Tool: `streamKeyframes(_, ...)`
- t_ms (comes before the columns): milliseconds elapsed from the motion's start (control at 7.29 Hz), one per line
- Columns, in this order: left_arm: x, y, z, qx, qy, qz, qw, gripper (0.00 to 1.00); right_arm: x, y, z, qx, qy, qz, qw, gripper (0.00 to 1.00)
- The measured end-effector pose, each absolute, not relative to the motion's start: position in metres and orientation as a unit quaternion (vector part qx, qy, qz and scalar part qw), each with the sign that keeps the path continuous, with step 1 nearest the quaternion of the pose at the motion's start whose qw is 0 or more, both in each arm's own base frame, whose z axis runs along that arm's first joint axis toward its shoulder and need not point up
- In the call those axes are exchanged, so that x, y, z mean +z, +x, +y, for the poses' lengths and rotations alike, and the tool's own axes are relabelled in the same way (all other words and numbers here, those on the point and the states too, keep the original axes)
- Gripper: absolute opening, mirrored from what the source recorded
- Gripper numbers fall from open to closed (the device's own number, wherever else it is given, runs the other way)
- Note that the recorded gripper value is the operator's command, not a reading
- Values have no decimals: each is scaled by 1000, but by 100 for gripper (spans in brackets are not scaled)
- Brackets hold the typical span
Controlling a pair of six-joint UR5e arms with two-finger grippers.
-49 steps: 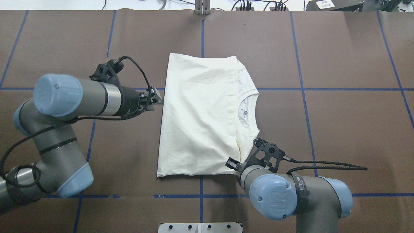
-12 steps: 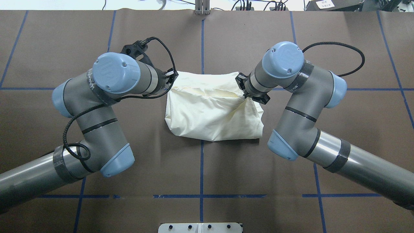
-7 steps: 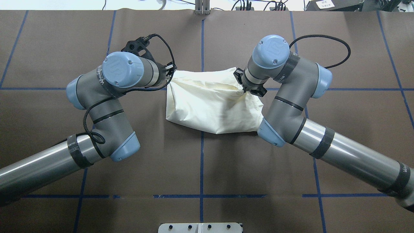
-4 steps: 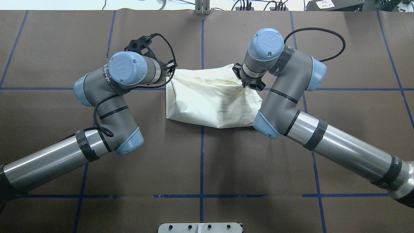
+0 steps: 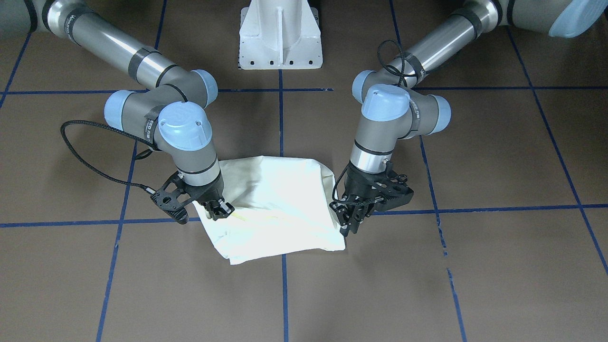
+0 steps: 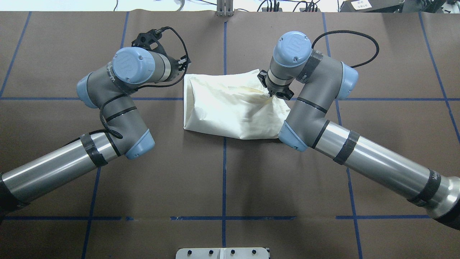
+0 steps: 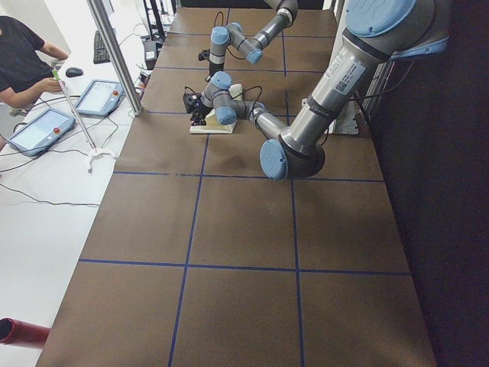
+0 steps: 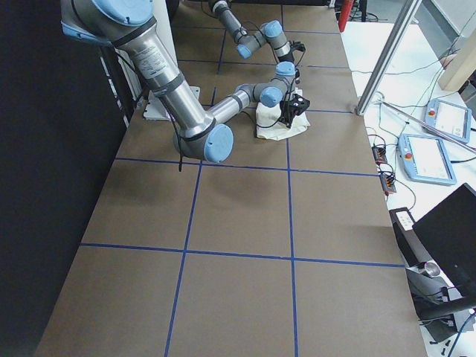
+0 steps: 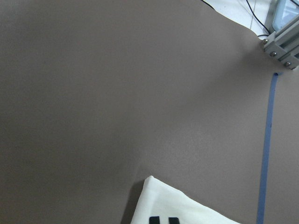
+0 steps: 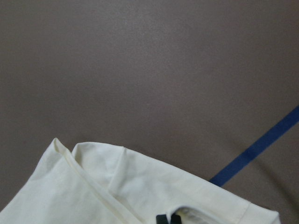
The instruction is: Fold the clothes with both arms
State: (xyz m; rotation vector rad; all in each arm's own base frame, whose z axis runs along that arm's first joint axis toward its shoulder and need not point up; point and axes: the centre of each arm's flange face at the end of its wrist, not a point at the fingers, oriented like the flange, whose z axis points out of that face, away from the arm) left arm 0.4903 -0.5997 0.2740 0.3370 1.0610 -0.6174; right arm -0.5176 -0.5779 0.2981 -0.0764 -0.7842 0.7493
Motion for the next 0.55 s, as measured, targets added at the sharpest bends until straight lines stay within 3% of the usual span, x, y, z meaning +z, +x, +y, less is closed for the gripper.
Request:
streamKeyframes(137,283,471,-607,-275,151,513,799,0,298,-517,-578,356,-36,-374,856,0)
streamKeyframes(549,319,470,-572,-210,123,571,784,0,296,-517,-578,354,-35,-377,855,0)
